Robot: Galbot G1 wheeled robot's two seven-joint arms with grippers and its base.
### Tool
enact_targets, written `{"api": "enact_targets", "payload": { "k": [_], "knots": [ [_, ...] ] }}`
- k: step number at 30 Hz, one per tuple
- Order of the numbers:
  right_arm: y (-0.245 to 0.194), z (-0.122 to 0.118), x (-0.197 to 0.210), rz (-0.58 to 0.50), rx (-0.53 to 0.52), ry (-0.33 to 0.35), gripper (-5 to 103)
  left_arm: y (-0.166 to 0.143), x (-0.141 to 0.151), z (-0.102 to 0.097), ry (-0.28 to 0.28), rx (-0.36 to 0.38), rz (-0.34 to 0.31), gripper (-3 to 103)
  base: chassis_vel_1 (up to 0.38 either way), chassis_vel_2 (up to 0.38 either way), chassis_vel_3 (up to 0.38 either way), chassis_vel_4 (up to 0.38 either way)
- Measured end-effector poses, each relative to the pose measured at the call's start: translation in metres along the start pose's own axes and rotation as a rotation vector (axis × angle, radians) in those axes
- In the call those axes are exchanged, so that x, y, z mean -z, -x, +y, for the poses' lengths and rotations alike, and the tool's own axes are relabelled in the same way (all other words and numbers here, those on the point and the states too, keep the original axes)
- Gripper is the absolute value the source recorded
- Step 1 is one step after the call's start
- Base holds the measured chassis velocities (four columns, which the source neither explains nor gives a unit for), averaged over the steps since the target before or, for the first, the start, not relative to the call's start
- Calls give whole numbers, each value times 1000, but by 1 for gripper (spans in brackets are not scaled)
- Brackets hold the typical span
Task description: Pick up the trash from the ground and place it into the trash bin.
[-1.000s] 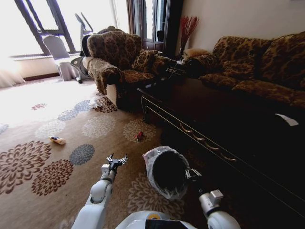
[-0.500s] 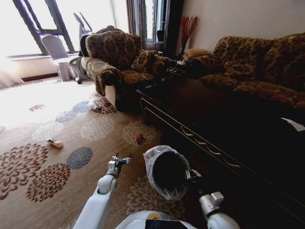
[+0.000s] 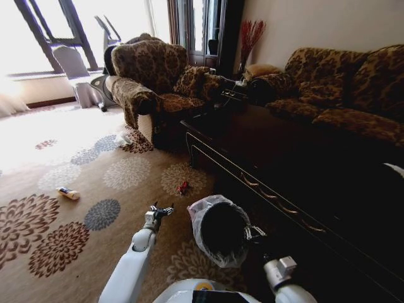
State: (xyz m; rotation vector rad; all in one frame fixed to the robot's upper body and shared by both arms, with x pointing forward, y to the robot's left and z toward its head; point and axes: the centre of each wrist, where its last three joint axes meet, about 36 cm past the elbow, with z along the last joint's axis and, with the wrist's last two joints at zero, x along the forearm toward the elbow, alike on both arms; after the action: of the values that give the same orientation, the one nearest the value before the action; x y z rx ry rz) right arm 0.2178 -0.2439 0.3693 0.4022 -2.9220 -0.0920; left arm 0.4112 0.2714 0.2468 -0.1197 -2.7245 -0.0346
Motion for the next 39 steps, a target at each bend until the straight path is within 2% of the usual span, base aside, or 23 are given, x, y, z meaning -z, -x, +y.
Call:
{"api": "enact_targets", "payload": {
  "k": [7, 15, 17, 26, 29, 31, 33, 39],
  "knots": [
    [0, 5, -2, 11, 5, -1, 4, 31, -2, 2, 23, -31, 4, 100, 0, 0, 0, 0],
    [4, 2, 2, 2, 6, 6, 4, 51, 3, 1, 22, -35, 17, 100, 0, 0, 0, 0],
    [5, 1, 3, -7, 1, 7, 4, 55, 3, 3, 7, -34, 24, 100, 0, 0, 0, 0],
    [9, 3, 3, 24, 13, 1, 4, 48, -10, 8, -6, -52, 53, 100, 0, 0, 0, 0],
    [14, 6, 4, 27, 12, 7, 4, 41, -19, 5, -50, -111, 82, 100, 0, 0, 0, 0],
    [14, 6, 4, 28, 12, 8, 4, 40, -19, 5, -60, -130, 88, 100, 0, 0, 0, 0],
    [13, 8, 5, 28, 15, 6, 4, 39, -15, 7, -49, -169, 101, 100, -32, 9, 18, -11],
    [10, 11, 7, 28, 16, 5, 4, 41, -1, 12, -36, -182, 77, 100, -79, 59, 59, -74]
  ]
}}
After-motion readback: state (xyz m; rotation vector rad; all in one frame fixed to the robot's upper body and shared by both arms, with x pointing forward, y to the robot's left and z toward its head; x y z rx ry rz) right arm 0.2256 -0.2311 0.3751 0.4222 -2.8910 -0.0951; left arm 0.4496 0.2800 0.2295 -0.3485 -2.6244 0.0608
